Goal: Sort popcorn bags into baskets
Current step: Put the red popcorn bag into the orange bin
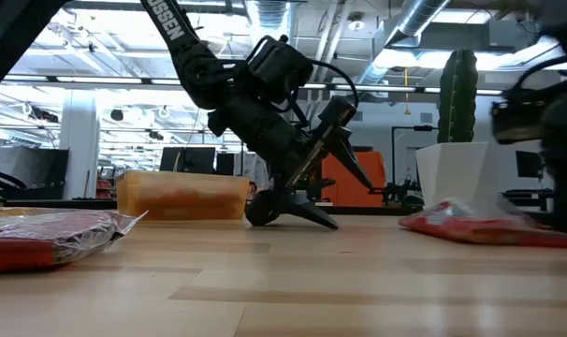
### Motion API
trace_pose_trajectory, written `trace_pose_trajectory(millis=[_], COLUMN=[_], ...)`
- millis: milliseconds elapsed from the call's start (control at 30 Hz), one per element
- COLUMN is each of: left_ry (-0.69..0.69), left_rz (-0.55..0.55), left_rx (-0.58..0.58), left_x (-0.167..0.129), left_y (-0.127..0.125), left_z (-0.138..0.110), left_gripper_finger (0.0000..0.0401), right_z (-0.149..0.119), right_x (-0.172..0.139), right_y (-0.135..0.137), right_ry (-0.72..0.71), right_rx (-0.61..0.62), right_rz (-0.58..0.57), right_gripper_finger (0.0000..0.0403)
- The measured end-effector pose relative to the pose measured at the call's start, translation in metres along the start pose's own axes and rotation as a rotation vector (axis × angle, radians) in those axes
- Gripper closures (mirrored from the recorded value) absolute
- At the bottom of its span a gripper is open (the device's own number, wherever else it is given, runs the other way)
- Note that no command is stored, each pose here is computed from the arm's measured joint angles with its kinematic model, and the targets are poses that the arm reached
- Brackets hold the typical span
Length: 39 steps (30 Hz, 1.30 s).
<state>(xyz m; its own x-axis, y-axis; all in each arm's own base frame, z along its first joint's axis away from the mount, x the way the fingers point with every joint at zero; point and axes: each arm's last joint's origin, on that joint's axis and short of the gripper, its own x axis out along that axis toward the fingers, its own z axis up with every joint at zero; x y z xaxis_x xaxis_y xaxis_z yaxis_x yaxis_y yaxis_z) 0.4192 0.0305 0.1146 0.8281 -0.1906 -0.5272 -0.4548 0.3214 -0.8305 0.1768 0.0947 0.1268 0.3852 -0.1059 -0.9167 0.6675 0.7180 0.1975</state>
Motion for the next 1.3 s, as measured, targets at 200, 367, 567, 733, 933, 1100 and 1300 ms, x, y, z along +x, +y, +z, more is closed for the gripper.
trace_pose_trajectory(millis=[200,367,567,733,933,1100,1300], left_ry=[-0.03,-0.052,-0.09,-0.12,-0.153,-0.163,-0.166], left_rz=[0.006,0.01,0.023,0.032,0.046,0.046,0.05], left_rx=[0.008,0.001,-0.003,-0.011,-0.037,-0.052,-0.057], left_x=[0.001,0.001,0.001,0.001,0.001,0.001,0.002], left_y=[0.001,0.001,0.002,0.002,0.002,0.002,0.002], left_z=[0.001,0.001,0.002,0.003,0.004,0.003,0.002], left_gripper_finger=[0.0109,0.0109,0.0109,0.0109,0.0109,0.0109,0.0109], right_z=[0.035,0.07,0.083,0.069,0.063,0.066,0.081], right_x=[0.009,0.012,0.003,-0.012,0.003,0.028,0.033], right_y=[-0.004,-0.005,-0.01,-0.025,-0.036,-0.024,-0.007], right_ry=[-0.124,-0.23,-0.239,-0.179,-0.081,-0.059,-0.064], right_rx=[-0.081,-0.167,-0.148,-0.032,-0.094,-0.17,-0.278], right_rz=[0.01,0.105,0.173,0.043,-0.118,-0.053,-0.023], right_gripper_finger=[0.0344,0.0344,0.0344,0.0348,0.0366,0.0379,0.0376])
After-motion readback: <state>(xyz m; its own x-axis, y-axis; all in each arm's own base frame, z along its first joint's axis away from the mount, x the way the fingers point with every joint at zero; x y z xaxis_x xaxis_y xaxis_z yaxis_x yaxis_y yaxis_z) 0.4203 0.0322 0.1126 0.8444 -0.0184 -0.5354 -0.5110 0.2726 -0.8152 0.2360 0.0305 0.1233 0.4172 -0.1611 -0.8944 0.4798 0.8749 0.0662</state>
